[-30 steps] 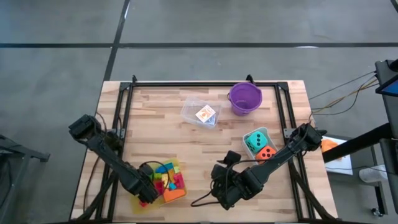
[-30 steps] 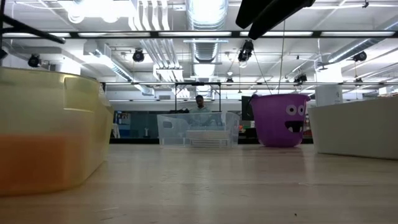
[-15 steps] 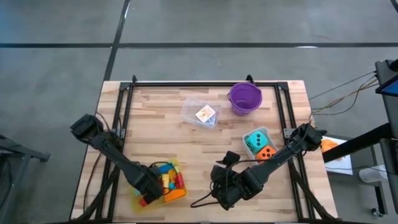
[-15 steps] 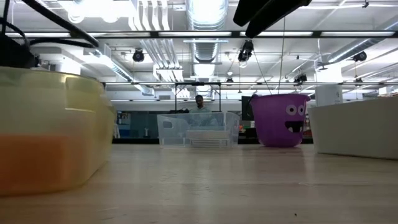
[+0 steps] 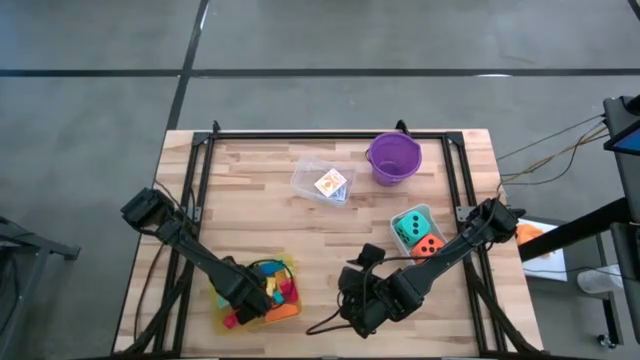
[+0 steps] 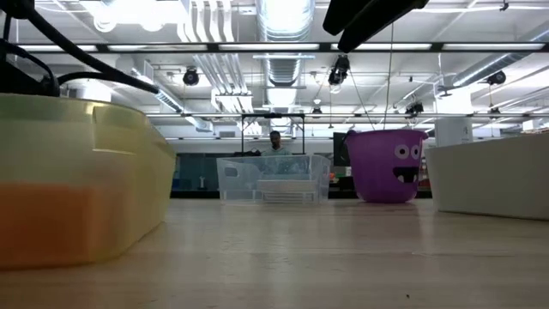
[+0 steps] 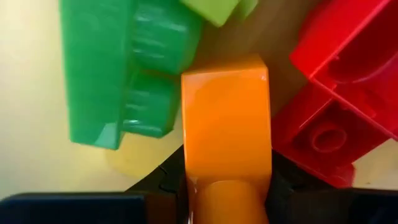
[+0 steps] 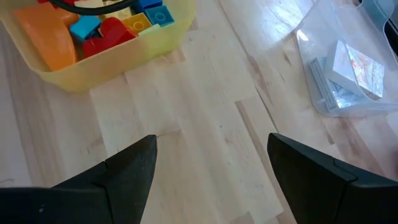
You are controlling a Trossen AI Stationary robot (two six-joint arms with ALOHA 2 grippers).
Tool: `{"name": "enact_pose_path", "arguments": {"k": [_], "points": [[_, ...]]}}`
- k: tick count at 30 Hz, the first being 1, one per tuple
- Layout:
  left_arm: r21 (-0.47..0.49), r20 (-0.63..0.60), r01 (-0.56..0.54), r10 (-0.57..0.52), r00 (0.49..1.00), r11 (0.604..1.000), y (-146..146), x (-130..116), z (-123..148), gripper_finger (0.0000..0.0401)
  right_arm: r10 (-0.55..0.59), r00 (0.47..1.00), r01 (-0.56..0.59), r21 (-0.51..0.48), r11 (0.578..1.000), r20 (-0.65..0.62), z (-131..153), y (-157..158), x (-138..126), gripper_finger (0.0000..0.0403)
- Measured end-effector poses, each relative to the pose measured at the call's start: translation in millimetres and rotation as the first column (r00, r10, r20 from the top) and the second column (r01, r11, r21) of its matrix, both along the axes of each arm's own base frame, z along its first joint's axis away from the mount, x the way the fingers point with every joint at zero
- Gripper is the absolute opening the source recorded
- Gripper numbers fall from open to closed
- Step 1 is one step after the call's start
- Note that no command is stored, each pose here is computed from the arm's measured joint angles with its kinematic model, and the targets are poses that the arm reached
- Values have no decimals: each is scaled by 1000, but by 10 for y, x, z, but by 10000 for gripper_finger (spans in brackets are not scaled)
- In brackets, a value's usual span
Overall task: Pick & Place Toys
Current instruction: Put the orange game piece into the yellow bin
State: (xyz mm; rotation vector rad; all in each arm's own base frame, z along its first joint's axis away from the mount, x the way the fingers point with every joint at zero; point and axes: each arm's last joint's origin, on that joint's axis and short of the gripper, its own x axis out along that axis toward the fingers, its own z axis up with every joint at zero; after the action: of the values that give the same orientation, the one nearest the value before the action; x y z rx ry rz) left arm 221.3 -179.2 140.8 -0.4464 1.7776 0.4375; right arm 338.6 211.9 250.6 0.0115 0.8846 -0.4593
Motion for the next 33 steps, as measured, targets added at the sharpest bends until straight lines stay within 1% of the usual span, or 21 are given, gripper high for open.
{"name": "enact_pose_path", "arguments": {"k": [3, 7, 9, 13, 18, 20, 22, 26, 29, 31, 33], "points": [[-22, 29, 0, 1, 1000, 1000, -21, 27, -4, 116, 0, 1000, 0, 1, 1000, 1, 0, 1, 1, 302], [-60, 97, 0, 6, 995, 998, -64, 89, -10, 116, 0, 1000, 0, 2, 1000, 3, 1, 2, 2, 302], [-62, 117, 1, 6, 993, 998, -72, 103, -11, 116, -1, 1000, 1, 4, 1000, 4, 1, 3, 2, 302], [-57, 119, -5, 12, 993, 998, -72, 104, -12, 116, 4, 1000, -4, 5, 1000, 5, 1, 22, -8, 302], [-51, 123, -7, 13, 992, 999, -72, 103, -12, 151, 18, 1000, -18, 3, 1000, 0, 1, 48, -25, 302], [-51, 123, -7, 13, 992, 999, -72, 103, -12, 155, 21, 1000, -21, 1, 1000, -1, 0, 50, -26, 302], [-48, 124, -7, 13, 992, 999, -71, 103, -13, 151, 21, 1000, -21, 1, 1000, -1, -1, 49, -25, 302], [-43, 129, -6, 12, 992, 999, -69, 104, -13, 127, 21, 1000, -21, 1, 1000, -1, 1, 49, -25, 302], [-42, 127, -19, 24, 992, 999, -69, 104, -13, 123, 21, 1000, -21, 1, 1000, -1, 0, 49, -25, 302], [-47, 116, -49, 54, 992, 998, -72, 102, -13, 135, 21, 1000, -21, 1, 1000, -1, 0, 49, -25, 302], [-54, 109, -54, 59, 992, 997, -73, 101, -12, 158, 21, 1000, -21, 1, 1000, -1, -1, 49, -24, 302]]}}
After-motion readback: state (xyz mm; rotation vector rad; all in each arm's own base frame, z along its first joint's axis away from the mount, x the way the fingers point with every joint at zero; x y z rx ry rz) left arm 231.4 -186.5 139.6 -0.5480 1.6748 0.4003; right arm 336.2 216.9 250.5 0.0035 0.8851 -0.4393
